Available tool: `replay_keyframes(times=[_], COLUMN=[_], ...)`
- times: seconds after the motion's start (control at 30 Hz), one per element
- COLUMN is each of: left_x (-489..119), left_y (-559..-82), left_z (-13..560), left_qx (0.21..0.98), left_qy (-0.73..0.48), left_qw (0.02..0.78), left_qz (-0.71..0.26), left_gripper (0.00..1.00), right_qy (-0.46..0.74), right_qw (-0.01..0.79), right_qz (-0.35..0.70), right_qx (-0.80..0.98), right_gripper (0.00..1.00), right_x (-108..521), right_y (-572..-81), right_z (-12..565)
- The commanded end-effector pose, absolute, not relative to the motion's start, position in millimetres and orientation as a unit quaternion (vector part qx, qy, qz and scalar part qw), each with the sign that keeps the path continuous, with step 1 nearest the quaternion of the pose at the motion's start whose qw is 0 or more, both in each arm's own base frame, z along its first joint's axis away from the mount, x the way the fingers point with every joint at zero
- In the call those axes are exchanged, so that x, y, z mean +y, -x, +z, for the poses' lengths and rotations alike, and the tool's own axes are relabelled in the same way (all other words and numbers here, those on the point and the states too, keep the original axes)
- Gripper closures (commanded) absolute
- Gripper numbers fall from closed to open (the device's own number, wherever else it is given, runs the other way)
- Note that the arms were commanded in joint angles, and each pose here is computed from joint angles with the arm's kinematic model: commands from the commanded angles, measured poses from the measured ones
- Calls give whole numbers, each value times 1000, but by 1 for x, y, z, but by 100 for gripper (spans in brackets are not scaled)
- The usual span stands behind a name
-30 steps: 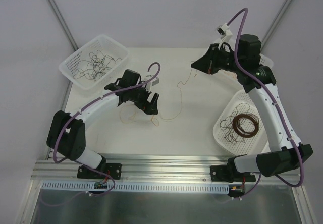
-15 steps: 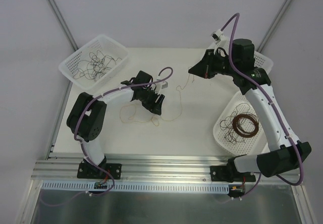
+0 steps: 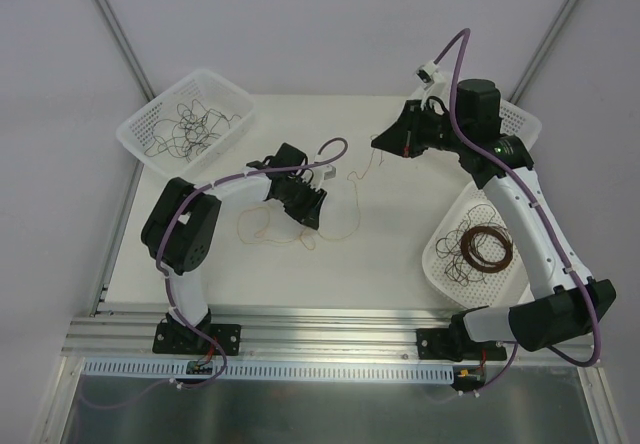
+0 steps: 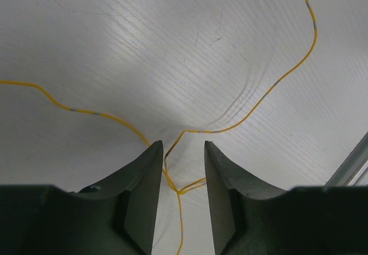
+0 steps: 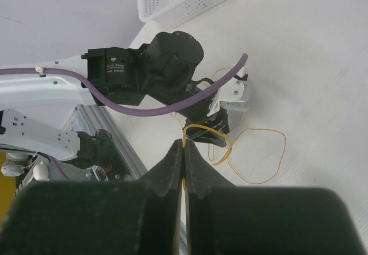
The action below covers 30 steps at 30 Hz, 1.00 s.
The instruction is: Untangle the cables
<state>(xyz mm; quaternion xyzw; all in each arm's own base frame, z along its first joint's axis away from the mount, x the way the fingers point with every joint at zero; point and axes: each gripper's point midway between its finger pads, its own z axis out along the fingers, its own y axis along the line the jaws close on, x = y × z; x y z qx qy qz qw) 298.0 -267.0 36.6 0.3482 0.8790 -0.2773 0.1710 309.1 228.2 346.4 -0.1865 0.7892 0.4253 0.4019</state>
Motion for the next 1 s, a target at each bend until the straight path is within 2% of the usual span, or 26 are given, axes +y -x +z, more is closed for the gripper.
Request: replay_keyframes(times=[0.0,0.03,0.1,0.13,0.2,0.43,0.47,0.5,0.53,0.57,0.6,0.67,0.87,0.97], left_x=[-272,-273,-276,-277,-278,-283,-285,-287,-288,-289,-290,-294,-302,-297], left_y=[-301,-302,-303,-302,-303,-305,-307,-309,-312,-320,-325,-333,-349,-355], left_z=[38,38,41,41,43,74,83,96,104,116,127,147,187,191], left_qx=[869,870,868,867,867,864,866,864,866,875,876,883,888,894], left_qy=[-367,-366,-365,-366,-364,-346,-333,-325,-314,-284,-267,-220,-123,-87], left_qw=[183,182,185,184,185,212,218,231,238,250,262,275,295,306], left_qz=[-276,-276,-280,-283,-285,-299,-303,-306,-308,-303,-304,-310,-332,-317], left_gripper=[66,74,82,92,100,100,100,100,100,100,100,100,100,100], right_qy=[197,197,198,198,198,187,182,178,169,167,162,141,107,93], right_qw=[415,414,413,412,411,406,402,399,396,395,392,391,370,357], right_qz=[435,436,436,437,435,422,419,413,404,402,403,405,418,432], right_qx=[775,775,775,775,776,789,793,799,807,809,811,814,823,823], right_gripper=[99,99,99,99,99,99,96,81,71,52,45,38,36,44], right_x=[234,235,236,236,236,232,232,230,228,227,228,229,251,270], right_y=[-308,-309,-309,-308,-308,-310,-311,-312,-313,-313,-313,-314,-307,-298], right_z=[355,354,353,352,350,334,330,325,319,318,315,308,278,265])
